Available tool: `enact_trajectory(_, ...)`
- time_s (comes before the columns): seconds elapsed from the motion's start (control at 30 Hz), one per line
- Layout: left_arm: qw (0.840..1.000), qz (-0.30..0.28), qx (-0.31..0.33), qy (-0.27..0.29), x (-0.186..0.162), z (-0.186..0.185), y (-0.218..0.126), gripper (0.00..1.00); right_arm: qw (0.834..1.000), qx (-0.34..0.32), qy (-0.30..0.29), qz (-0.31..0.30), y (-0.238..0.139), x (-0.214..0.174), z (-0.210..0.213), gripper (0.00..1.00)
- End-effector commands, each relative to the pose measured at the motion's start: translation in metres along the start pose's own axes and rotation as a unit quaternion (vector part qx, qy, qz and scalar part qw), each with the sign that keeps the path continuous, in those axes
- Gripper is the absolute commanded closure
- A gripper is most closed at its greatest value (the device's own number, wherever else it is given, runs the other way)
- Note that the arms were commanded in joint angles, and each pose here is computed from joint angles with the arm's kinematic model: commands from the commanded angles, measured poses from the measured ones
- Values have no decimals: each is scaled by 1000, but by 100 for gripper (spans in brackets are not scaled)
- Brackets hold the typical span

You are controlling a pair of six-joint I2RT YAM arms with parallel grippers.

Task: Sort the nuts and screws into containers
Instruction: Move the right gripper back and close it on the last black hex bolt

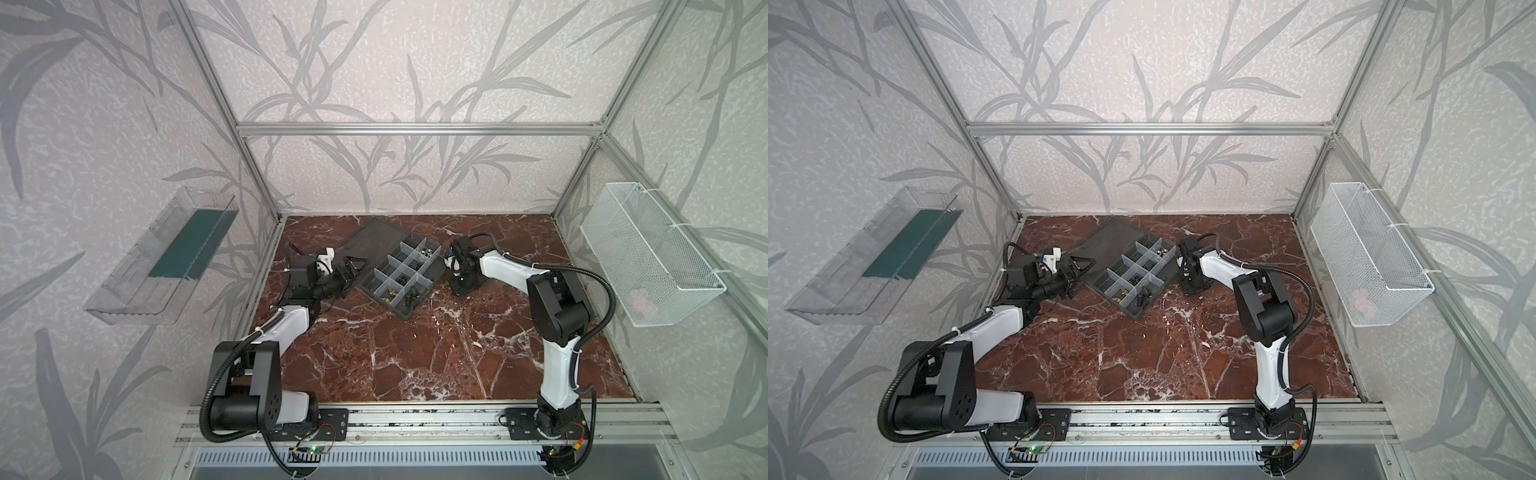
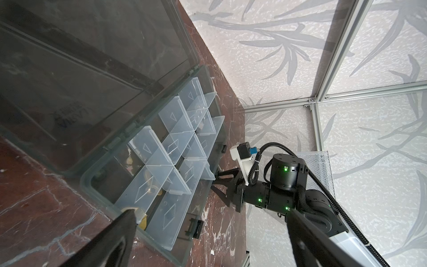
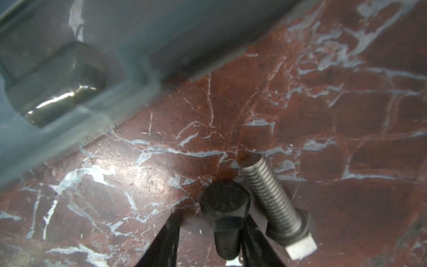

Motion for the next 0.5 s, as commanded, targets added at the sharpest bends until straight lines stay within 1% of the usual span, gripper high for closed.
enact_trajectory(0.0,1000,-8,-10,11,6,-8,-1,0,1000,6,2,18,8,-4,0,63)
enact_trajectory(0.13,1000,-8,-12,12,6,-8,-2,0,1000,3,6,26,10,-4,0,79)
enact_trajectory(0.23,1000,-9,-13,13,6,-9,-2,1,1000,12,7,24,6,-4,2,100)
enact_trajectory(0.33,1000,-8,-13,13,5,-9,-2,1,999,29,12,-4,-8,0,5,100)
enact_trajectory(0.47,1000,-9,-14,15,5,-10,-3,0,997,43,17,-60,-47,9,7,100)
Point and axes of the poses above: each gripper's point midway between its finger pads, its own y axis out along the fingers, its own z axis along the line the jaws close on, x = y × z, the point moved 6 cm from there along -y, back along the fingers, and after that the axes turned 1 degree about -y, right-handed, at the moved point
